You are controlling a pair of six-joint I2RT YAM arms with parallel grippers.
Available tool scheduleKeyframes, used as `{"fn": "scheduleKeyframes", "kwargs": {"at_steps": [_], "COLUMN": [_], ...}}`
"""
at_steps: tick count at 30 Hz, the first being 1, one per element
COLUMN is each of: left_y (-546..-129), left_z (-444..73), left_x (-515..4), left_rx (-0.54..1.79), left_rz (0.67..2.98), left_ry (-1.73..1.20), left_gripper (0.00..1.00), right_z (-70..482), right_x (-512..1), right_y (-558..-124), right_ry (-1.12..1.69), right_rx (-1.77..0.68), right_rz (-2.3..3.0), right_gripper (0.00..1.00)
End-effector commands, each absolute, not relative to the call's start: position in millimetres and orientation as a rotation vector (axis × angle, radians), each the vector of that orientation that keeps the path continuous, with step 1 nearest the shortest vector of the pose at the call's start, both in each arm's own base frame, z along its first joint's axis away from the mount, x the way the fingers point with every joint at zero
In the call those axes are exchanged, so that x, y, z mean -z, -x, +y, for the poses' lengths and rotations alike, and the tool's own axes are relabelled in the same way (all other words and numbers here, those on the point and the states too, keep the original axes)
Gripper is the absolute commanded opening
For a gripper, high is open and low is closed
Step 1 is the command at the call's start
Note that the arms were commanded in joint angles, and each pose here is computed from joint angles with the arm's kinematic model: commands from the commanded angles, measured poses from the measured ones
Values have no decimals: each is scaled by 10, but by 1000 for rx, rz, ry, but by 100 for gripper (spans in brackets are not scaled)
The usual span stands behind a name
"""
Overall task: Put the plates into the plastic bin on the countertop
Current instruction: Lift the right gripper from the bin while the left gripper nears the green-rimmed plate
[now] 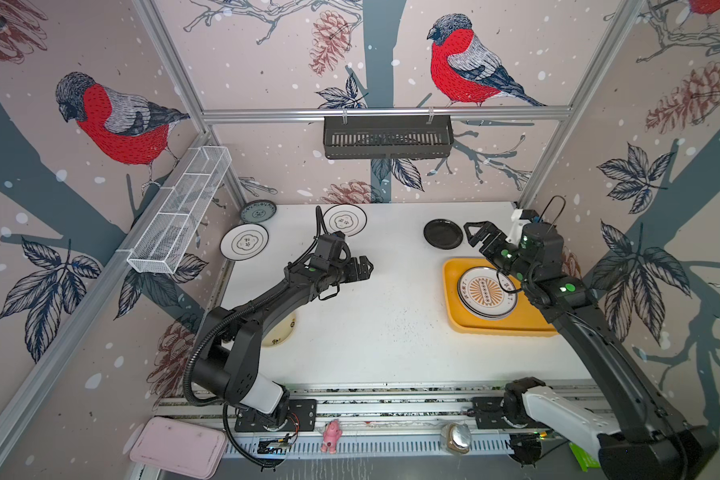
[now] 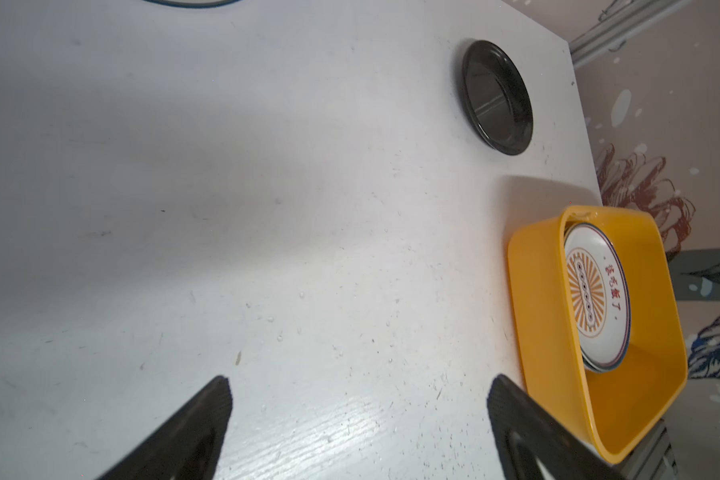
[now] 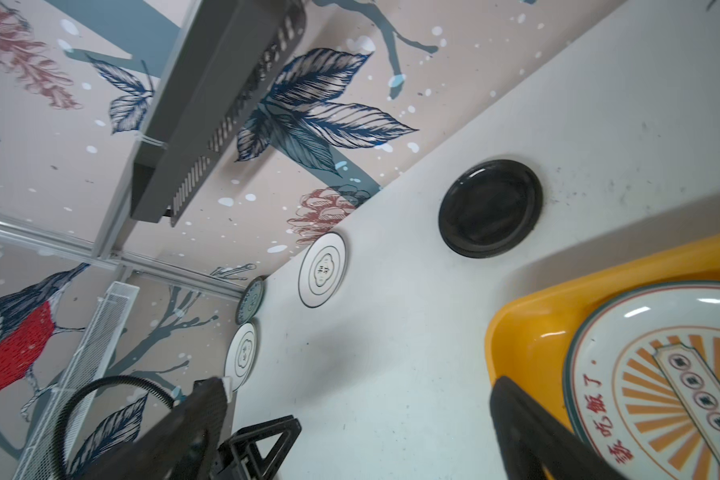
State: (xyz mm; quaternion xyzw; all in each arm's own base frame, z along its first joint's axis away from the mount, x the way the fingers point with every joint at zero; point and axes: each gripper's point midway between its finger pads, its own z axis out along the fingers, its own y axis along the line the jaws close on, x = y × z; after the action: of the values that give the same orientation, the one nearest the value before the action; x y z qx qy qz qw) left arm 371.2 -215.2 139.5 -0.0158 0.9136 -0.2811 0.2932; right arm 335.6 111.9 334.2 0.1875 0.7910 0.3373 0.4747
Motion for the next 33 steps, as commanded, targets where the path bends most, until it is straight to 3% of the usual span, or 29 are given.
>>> {"fn": "scheduleKeyframes", "kwargs": {"at_steps": [1, 33], "left_y": [-3923, -4181], "left_z": [-2080, -1867], "left_x": [-1502, -1319], "left_rx": [701, 541], "left_rz": [2384, 2415], "left_ry": [150, 262], "left_gripper": [96, 96], "right_z": [1139, 882], "right_x": [-3443, -3497], "right_y": [-3375, -3323], "right_ry": [-444, -453], "right_rx": [-825, -723], "right_rz": [1909, 1847], "right_gripper": [100, 100]}}
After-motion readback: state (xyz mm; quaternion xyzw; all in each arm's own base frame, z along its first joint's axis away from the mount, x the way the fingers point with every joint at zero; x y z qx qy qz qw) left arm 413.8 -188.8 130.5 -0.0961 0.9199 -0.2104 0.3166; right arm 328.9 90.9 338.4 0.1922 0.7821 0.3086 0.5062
